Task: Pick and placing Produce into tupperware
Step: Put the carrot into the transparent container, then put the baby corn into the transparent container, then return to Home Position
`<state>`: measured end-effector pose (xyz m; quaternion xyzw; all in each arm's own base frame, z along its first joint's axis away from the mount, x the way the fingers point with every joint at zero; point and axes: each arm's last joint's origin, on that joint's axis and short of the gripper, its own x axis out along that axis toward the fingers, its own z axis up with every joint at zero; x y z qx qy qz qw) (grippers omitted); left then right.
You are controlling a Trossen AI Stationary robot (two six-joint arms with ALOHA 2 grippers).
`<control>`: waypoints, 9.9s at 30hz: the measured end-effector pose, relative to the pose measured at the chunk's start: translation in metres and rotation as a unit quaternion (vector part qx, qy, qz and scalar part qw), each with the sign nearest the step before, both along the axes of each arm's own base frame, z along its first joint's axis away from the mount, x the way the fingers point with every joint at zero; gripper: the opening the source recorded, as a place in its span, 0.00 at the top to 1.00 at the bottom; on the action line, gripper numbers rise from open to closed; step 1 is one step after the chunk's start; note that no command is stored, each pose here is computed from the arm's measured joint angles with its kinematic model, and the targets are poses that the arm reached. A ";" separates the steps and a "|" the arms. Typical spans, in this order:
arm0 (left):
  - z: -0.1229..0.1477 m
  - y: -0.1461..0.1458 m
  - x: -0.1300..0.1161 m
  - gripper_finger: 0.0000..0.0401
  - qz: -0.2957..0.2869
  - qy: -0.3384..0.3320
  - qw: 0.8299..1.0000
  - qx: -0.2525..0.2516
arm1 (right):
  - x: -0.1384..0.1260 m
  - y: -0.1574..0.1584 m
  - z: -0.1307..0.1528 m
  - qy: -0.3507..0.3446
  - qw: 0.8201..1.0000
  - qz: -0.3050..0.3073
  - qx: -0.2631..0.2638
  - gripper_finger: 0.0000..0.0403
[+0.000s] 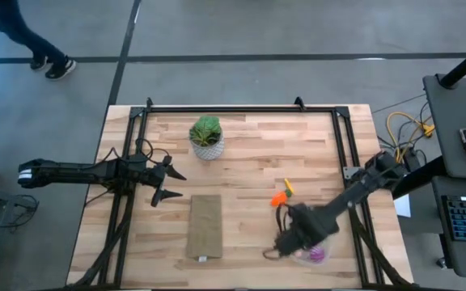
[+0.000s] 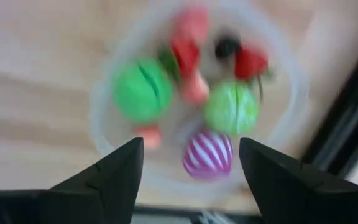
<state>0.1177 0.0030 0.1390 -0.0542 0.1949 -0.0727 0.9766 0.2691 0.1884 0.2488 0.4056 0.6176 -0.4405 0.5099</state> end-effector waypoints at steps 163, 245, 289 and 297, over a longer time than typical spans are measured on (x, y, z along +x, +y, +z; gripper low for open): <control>-0.001 0.000 0.000 0.29 0.000 0.001 1.000 0.000 | 0.011 -0.200 -0.111 -0.048 0.991 0.127 0.006 0.65; -0.001 0.000 0.000 0.29 0.000 0.001 1.000 0.000 | -0.054 -0.120 0.207 -0.466 0.797 0.332 -0.193 0.60; -0.001 0.000 0.000 0.29 0.000 0.001 1.000 0.000 | -0.199 -0.180 0.029 -0.779 0.489 0.271 -0.283 0.63; -0.001 0.000 0.000 0.29 0.000 0.001 1.000 0.000 | -0.187 -0.178 -0.025 -0.741 0.508 0.324 -0.298 0.63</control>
